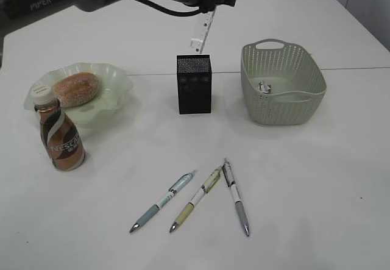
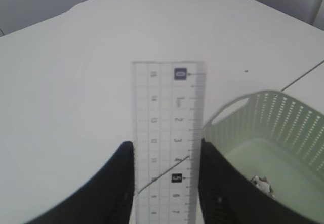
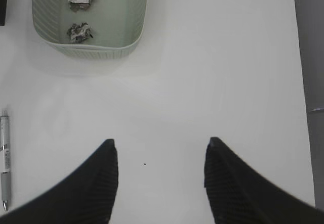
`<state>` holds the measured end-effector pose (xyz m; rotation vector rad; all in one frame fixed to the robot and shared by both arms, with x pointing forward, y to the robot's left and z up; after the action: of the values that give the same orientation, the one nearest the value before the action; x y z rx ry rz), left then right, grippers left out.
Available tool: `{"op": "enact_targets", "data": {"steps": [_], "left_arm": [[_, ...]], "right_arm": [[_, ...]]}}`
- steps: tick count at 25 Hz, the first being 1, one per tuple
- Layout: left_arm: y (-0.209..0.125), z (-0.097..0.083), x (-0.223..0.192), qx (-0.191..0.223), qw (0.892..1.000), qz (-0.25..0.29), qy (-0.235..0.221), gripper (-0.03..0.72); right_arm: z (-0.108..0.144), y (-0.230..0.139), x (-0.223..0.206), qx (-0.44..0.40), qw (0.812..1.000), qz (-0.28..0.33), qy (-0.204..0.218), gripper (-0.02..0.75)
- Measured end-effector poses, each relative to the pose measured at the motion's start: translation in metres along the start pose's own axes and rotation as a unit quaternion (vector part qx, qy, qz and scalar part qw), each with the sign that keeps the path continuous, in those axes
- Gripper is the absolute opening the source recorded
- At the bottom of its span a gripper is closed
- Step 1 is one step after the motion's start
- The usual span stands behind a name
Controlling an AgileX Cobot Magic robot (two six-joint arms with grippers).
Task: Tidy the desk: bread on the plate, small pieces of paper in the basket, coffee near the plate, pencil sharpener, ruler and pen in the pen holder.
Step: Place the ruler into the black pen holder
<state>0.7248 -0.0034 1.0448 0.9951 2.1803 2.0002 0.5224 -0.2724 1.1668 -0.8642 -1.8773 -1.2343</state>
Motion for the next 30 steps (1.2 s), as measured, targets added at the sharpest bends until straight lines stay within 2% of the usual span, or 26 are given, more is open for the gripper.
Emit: {"op": "enact_targets", "data": {"steps": [12, 30], "left_arm": [[-0.022, 0.017, -0.023, 0.018, 1.0, 0.0, 0.003, 0.283], [-0.024, 0.017, -0.025, 0.02, 1.0, 0.002, 0.003, 0.283]], "right_arm": [[-0.003, 0.0, 0.0, 0.004, 1.0, 0.001, -0.012, 0.404], [-0.003, 0.0, 0.0, 0.004, 1.0, 0.001, -0.013, 0.405]]}}
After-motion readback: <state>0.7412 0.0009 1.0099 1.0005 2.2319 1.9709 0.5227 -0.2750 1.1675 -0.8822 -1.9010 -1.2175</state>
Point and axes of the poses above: a point on each arm's last joint axis where the gripper is mounted, x pointing back along that axis away from the gripper, z along the wrist's bending axis when the last joint is at zero, y = z × x, the point moved 1 cm from there along -x, pointing out along that axis toward the gripper, and after that the axes turned 15 degrees about x, right-handed, at the moved point
